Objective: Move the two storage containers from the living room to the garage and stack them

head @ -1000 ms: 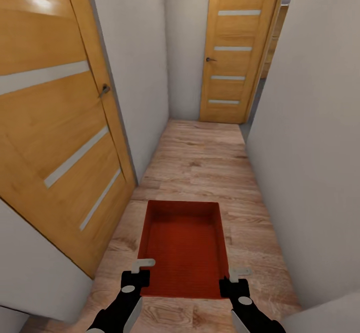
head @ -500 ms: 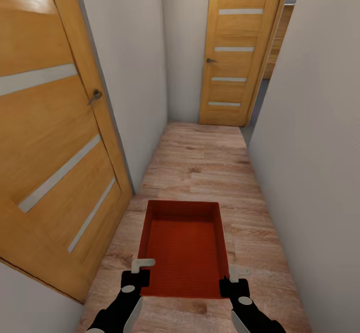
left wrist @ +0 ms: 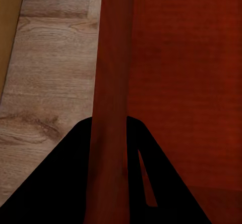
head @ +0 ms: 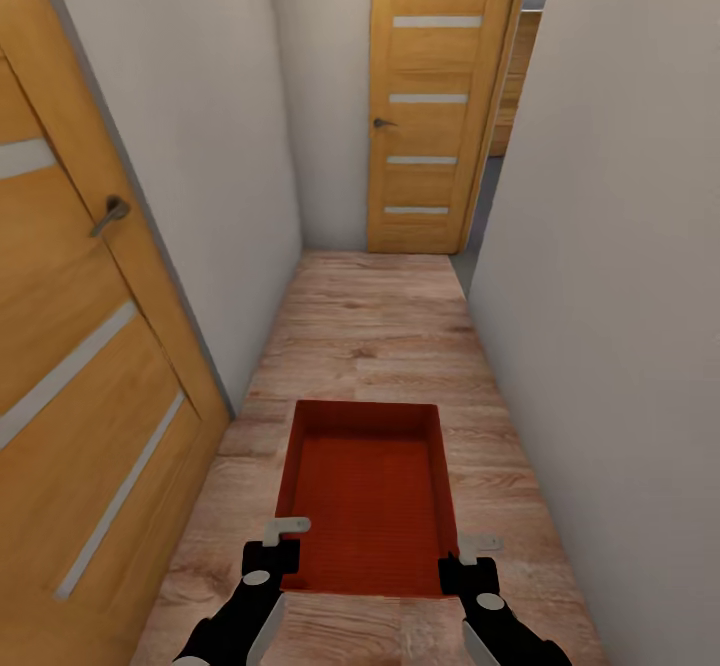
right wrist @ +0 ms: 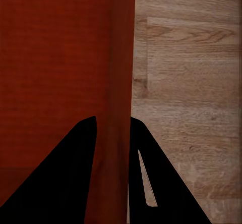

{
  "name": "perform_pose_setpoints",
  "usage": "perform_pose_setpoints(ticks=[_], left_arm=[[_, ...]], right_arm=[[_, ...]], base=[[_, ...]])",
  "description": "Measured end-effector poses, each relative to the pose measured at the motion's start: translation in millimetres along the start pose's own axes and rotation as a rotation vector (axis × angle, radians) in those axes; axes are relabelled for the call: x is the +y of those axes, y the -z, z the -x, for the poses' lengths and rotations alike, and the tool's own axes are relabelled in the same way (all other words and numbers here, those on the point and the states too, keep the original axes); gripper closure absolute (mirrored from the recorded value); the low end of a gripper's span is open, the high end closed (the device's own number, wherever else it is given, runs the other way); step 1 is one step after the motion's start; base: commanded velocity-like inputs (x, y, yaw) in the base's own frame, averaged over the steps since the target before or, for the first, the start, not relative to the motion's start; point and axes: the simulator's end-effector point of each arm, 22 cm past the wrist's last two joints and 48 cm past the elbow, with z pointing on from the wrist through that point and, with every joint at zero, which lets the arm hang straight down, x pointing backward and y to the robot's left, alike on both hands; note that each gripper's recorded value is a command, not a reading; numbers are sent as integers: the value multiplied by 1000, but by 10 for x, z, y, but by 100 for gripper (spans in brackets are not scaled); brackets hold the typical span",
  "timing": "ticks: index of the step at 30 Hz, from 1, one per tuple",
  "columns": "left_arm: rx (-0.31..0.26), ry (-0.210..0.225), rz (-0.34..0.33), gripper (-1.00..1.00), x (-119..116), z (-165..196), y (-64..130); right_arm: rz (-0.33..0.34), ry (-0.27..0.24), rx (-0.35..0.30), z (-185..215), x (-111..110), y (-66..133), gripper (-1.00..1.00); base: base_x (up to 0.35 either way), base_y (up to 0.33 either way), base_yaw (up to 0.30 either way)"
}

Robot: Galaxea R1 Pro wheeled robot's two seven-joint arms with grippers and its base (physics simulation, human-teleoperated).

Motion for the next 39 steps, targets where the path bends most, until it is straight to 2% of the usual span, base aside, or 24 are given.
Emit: perform_pose_setpoints(ticks=[39], left_arm=[[1,0,0,100,0,-6,0]], right_arm=[[0,0,1,-3,0,0,100]], base=[[334,0,-2]])
